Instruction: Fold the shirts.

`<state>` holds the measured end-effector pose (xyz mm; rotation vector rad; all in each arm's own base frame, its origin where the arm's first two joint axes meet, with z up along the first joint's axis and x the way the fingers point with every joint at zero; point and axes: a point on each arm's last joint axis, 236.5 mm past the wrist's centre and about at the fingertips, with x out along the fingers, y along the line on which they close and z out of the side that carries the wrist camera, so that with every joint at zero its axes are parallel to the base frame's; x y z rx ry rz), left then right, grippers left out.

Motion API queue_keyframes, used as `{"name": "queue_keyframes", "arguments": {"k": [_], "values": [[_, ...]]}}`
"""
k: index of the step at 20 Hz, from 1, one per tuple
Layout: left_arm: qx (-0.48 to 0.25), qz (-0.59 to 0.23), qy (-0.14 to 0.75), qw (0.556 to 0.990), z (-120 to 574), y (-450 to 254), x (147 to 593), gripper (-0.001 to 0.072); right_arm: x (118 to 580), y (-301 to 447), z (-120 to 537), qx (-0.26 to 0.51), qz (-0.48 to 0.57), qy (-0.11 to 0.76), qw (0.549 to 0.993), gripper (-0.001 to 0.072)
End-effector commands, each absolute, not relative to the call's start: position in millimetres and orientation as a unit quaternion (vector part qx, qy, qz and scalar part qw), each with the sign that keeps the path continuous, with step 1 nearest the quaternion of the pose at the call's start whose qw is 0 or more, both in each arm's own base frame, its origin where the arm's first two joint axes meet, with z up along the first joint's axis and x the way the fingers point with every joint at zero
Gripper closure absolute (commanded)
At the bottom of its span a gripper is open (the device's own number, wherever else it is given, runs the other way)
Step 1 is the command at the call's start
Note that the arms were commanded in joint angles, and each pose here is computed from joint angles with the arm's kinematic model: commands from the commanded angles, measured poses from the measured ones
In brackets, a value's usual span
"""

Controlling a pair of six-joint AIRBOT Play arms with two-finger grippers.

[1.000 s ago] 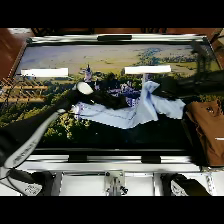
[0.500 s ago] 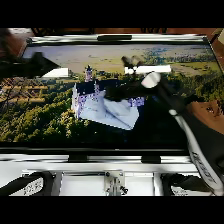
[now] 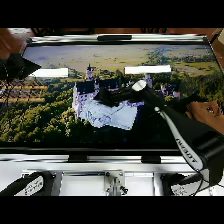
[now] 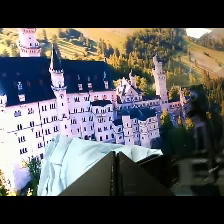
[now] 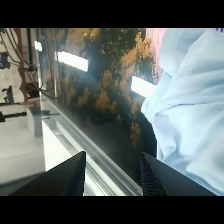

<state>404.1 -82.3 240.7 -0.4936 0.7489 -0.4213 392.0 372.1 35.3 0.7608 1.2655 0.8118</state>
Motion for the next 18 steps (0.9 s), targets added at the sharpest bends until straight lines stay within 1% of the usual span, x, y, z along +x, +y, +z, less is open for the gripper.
{"name": "queue_keyframes", "arguments": {"k": [1, 2, 3, 4, 5, 6, 7, 9, 11, 12, 16, 18], "values": [[-0.223, -0.188, 0.364, 0.885, 235.8, -73.5, 403.8, 0.0677, 385.2, 303.9, 47.4, 0.277, 0.351, 0.588, 0.674, 0.0249], [-0.219, -0.187, 0.364, 0.886, 235.2, -72.6, 403.8, 0.0678, 386.1, 266.7, 43.9, 0.242, 0.316, 0.601, 0.693, 0.0249], [-0.216, -0.185, 0.365, 0.887, 234.4, -71.6, 403.9, 0.0678, 382.4, 215.0, 33.1, 0.191, 0.254, 0.628, 0.71, 0.0248], [-0.21, -0.185, 0.365, 0.888, 233.5, -70.4, 404.0, 0.0678, 373.5, 161.3, 21.1, 0.141, 0.182, 0.661, 0.714, 0.0224], [-0.2, -0.184, 0.365, 0.891, 232.1, -68.6, 404.1, 0.0678, 356.0, 119.6, 12.0, 0.103, 0.134, 0.695, 0.699, 0.0021], [-0.193, -0.177, 0.368, 0.892, 228.9, -64.8, 404.8, 0.0677, 338.6, 104.2, 3.6, 0.098, 0.127, 0.721, 0.674, 0.0023], [-0.185, -0.168, 0.372, 0.894, 224.7, -59.9, 405.5, 0.0677, 324.1, 101.1, -8.6, 0.114, 0.123, 0.741, 0.65, 0.0023], [-0.169, -0.152, 0.382, 0.896, 216.4, -51.0, 406.0, 0.0677, 314.1, 115.4, -38.1, 0.162, 0.125, 0.743, 0.637, 0.0023], [-0.164, -0.149, 0.391, 0.893, 211.3, -49.2, 404.3, 0.0677, 316.1, 145.7, -59.7, 0.232, 0.139, 0.724, 0.635, 0.0023], [-0.162, -0.147, 0.394, 0.893, 209.8, -48.2, 404.2, 0.0677, 318.8, 159.6, -65.8, 0.252, 0.155, 0.713, 0.636, 0.0023], [-0.163, -0.145, 0.397, 0.891, 205.8, -47.0, 406.6, 0.0677, 340.9, 177.9, -87.2, 0.261, 0.156, 0.683, 0.664, 0.0023], [-0.158, -0.148, 0.398, 0.892, 204.7, -47.1, 407.1, 0.0677, 349.8, 187.8, -94.2, 0.276, 0.154, 0.673, 0.669, 0.0023]]}}
